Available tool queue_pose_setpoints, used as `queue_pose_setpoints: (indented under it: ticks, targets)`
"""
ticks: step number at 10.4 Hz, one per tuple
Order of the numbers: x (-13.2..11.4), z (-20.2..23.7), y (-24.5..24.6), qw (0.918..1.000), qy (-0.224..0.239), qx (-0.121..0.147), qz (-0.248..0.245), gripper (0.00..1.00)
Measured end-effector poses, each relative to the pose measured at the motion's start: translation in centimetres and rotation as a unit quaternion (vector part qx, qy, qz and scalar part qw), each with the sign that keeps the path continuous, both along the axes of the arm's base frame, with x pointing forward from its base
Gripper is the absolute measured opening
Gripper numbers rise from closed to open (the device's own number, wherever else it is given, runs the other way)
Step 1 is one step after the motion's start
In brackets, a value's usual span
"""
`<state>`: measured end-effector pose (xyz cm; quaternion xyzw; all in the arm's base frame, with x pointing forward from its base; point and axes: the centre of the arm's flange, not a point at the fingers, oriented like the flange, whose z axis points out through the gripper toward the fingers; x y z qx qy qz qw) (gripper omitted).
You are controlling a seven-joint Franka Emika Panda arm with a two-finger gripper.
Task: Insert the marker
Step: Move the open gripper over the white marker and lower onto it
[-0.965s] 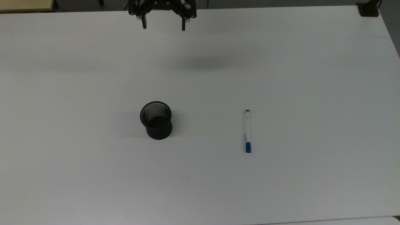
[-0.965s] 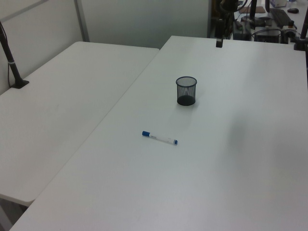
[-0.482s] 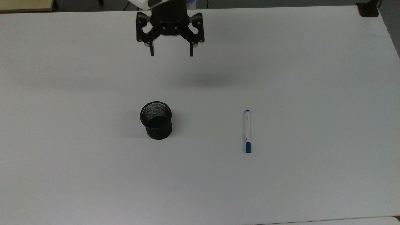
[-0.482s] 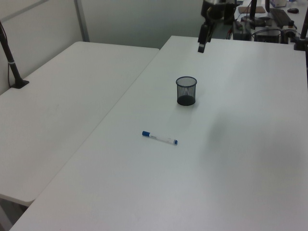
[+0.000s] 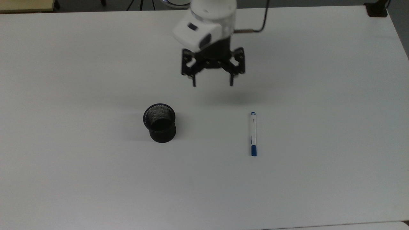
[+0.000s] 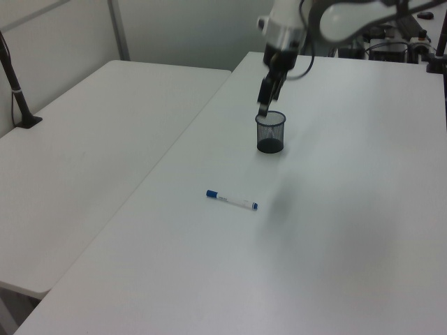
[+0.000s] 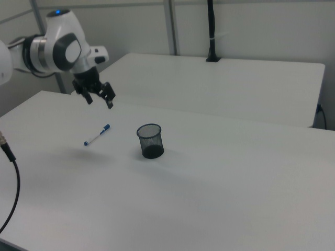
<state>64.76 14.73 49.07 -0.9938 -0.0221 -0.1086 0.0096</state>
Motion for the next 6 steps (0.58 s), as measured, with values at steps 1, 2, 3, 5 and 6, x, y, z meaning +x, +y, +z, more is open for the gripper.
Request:
queue_pose_setpoints:
  ticks: [1,2,3,5,6]
  targets:
    - [0.5,-2.5,1.9,1.0,0.003,0.004,-0.001,1.0]
    - [1.1,-4.7,3.6,1.0,-0.001,0.004,0.005,1.0]
    - [1.4,-6.2,4.8,0.9999,-0.008,0.002,0.01,1.0]
    - [1.9,-8.9,6.6,0.9994,-0.023,-0.016,0.02,1.0]
    - [2.1,-10.3,7.4,0.9989,-0.031,-0.024,0.024,0.96]
